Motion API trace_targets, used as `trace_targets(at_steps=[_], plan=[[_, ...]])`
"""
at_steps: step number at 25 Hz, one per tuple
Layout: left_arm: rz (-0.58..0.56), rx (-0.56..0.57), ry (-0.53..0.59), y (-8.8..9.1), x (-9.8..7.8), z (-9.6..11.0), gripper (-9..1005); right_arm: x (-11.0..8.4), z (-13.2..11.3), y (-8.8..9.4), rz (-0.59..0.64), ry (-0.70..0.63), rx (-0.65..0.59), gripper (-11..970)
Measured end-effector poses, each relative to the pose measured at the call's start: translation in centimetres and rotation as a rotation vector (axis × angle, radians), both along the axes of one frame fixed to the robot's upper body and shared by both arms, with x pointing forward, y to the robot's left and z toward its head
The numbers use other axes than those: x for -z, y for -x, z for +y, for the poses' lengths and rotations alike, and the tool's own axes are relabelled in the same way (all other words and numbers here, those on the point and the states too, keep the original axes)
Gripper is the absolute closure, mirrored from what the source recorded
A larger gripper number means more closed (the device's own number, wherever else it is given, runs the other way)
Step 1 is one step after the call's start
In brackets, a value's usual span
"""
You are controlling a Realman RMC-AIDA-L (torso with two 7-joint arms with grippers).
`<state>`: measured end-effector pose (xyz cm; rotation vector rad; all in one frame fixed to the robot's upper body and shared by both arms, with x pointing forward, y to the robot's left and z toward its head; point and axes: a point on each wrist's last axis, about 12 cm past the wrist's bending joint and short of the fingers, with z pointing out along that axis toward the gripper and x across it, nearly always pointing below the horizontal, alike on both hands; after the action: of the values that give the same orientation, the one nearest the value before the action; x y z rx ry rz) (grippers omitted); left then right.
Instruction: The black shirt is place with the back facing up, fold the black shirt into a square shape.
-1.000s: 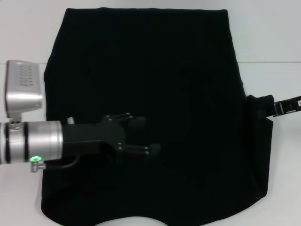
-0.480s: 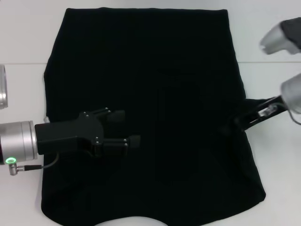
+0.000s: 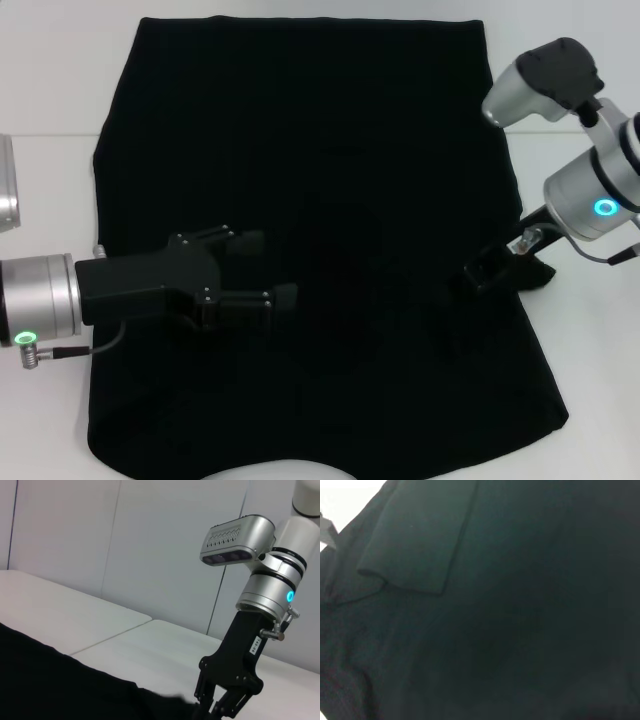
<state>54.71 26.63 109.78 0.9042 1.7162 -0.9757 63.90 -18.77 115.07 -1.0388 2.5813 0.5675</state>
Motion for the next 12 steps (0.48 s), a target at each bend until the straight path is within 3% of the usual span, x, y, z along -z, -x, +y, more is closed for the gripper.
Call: trace_targets(at_steps=[6, 12], plan=[[-0.006, -0.002, -0.006, -0.1, 0.1, 0.0, 60, 0.1, 0.6, -0.2, -0.01, 0.018, 0.014, 625], [-0.007, 0.001, -0.007, -0.1, 0.1, -0.1, 60, 0.5, -2.1, -0.1, 0.0, -0.02, 0.132, 438]])
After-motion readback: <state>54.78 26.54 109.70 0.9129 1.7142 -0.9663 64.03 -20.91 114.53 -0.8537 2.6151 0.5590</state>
